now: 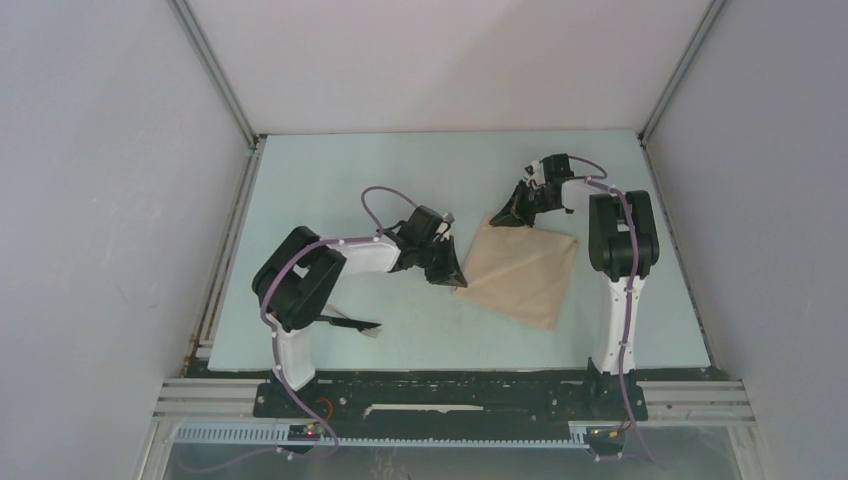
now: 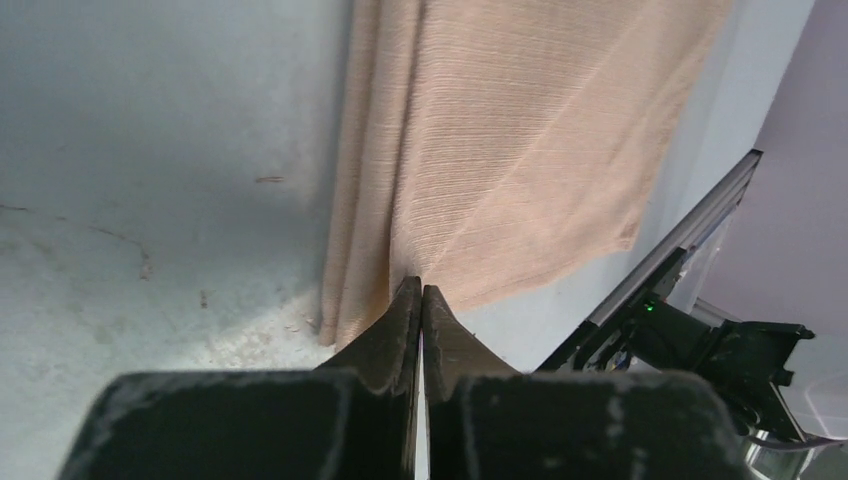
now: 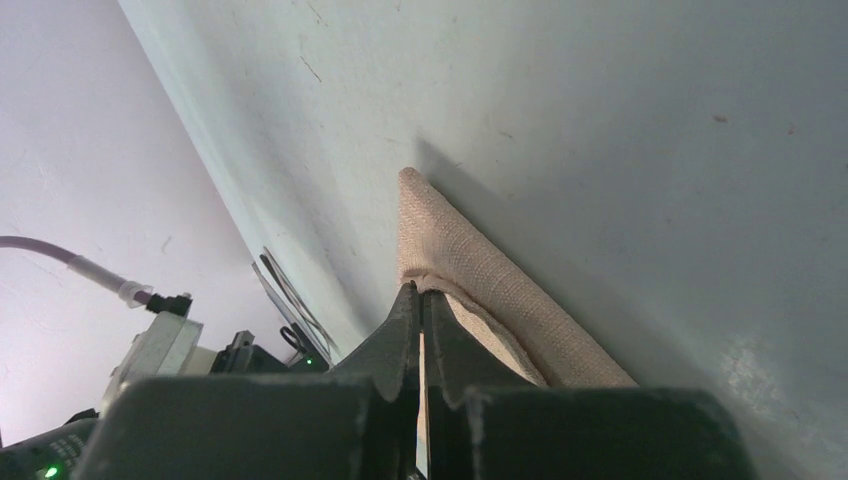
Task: Fold the napkin into a case and place the utensils inside
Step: Fold the top corner of the square-folded napkin at the center of the board.
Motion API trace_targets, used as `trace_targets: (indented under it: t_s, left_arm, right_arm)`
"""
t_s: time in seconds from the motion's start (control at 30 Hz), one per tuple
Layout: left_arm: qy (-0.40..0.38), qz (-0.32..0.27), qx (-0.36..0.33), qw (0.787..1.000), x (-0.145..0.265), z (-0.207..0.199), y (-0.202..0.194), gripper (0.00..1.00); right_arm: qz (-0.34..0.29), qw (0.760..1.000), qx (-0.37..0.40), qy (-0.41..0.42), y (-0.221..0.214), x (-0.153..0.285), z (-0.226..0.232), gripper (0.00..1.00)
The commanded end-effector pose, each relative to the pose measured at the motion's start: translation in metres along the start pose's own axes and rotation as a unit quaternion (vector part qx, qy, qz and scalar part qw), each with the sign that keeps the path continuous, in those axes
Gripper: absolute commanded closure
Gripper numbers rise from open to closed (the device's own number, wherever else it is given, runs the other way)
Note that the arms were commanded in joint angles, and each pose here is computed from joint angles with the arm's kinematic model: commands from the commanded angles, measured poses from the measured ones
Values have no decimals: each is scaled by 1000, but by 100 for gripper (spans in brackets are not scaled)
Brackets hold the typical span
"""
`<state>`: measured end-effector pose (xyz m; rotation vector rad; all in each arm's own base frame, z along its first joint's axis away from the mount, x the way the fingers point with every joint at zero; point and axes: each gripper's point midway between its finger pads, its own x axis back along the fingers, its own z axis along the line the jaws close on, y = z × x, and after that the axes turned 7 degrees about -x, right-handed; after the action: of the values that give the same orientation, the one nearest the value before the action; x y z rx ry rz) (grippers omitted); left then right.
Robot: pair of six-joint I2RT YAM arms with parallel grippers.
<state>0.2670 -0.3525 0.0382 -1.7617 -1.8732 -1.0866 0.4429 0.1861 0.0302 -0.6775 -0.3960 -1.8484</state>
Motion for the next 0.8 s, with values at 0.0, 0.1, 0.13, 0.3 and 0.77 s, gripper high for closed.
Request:
trace_targets:
  t_s: [0.0,0.1,0.13,0.3,0.77]
  left_arm:
    - [19,0,13,1000,-8,20,-4,96]
    - [23,7,23,999,-11,28,-12,97]
    - [26,7,25,999,-12,31,-14,97]
    - [32,12,30,999,-14,36,-20,98]
    - [32,12,33,999,-15,39,-22,99]
  right_arm:
    - [-4,1000,16,14,7,-1,13,100]
    - [-3,1000,16,14,8,-2,11,97]
    - [-4,1000,16,14,8,-2,11,93]
    - [-6,1000,13,19,10,-3,14,81]
    - [-23,998,-23,46,27,-16,11,70]
